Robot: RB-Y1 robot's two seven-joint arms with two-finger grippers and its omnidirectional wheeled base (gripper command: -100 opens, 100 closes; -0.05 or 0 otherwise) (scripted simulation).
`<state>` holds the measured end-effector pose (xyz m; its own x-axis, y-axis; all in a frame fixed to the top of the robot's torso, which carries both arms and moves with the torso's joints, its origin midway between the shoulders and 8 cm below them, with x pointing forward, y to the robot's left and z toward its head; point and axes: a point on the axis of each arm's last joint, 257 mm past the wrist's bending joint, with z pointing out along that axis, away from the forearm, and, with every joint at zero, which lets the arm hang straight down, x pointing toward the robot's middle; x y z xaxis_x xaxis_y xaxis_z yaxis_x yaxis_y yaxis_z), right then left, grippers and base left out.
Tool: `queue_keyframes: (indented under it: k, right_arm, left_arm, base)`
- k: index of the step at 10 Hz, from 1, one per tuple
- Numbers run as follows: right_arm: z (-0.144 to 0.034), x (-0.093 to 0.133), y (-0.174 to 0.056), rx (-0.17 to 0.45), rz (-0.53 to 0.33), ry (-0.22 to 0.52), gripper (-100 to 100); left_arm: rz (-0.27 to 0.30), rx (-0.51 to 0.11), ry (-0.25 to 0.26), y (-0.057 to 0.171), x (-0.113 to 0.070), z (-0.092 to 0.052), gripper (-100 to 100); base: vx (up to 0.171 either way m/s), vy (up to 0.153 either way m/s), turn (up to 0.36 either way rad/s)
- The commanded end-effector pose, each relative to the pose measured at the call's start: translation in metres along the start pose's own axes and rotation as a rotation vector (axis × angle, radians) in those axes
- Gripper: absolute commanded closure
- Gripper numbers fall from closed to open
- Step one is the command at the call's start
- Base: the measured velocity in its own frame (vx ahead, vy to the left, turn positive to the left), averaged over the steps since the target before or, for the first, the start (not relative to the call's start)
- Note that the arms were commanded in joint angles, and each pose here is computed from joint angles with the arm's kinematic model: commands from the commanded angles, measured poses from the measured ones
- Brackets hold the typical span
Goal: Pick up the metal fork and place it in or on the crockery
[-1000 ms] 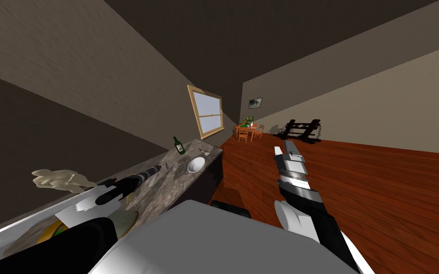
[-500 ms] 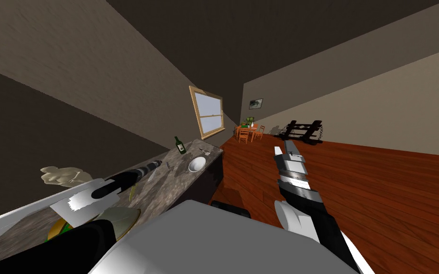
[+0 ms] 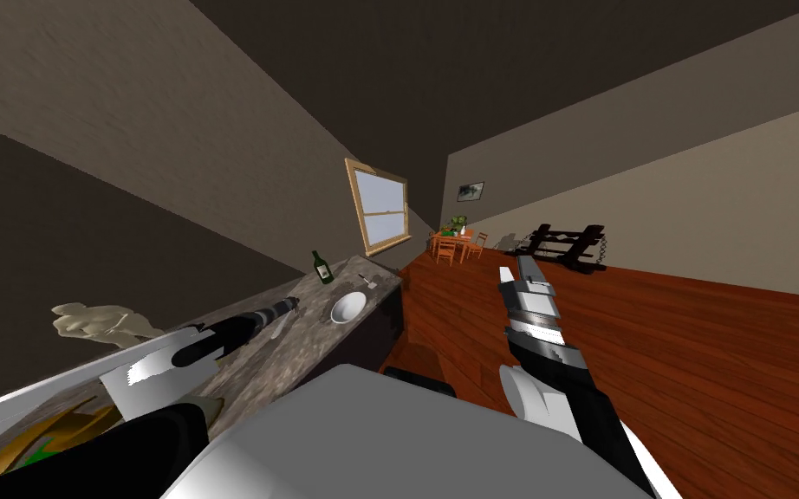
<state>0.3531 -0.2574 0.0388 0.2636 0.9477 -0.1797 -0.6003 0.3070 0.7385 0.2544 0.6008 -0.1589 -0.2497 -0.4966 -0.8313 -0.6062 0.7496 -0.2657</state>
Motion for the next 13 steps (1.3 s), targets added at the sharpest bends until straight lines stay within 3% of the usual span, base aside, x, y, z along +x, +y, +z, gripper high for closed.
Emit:
queue_keyframes:
  k: [1,9,10,11,12,13]
  right_arm:
    - [0.0,0.0,0.0,0.0,0.0,0.0,0]
    - [0.0,0.0,0.0,0.0,0.0,0.0,0]
    - [0.0,0.0,0.0,0.0,0.0,0.0,0]
    - [0.0,0.0,0.0,0.0,0.0,0.0,0]
    - [0.0,0.0,0.0,0.0,0.0,0.0,0]
    - [0.0,0.0,0.0,0.0,0.0,0.0,0]
  left_arm:
    - [0.004,-0.012,0.035,0.002,0.017,-0.001,100]
    - [0.028,-0.076,0.211,0.019,0.106,-0.019,100]
    - [0.029,-0.081,0.224,0.021,0.112,-0.021,100]
    - [0.028,-0.074,0.214,0.019,0.105,-0.017,100]
    - [0.027,-0.075,0.217,0.019,0.107,-0.018,-100]
    - [0.027,-0.075,0.217,0.019,0.107,-0.017,-100]
  base:
    - [0.195,-0.127,0.046]
    - [0.175,-0.123,0.059]
    - [0.152,-0.102,0.056]
    - [0.066,-0.039,0.012]
    - [0.012,-0.01,-0.002]
    - [0.006,-0.004,0.0]
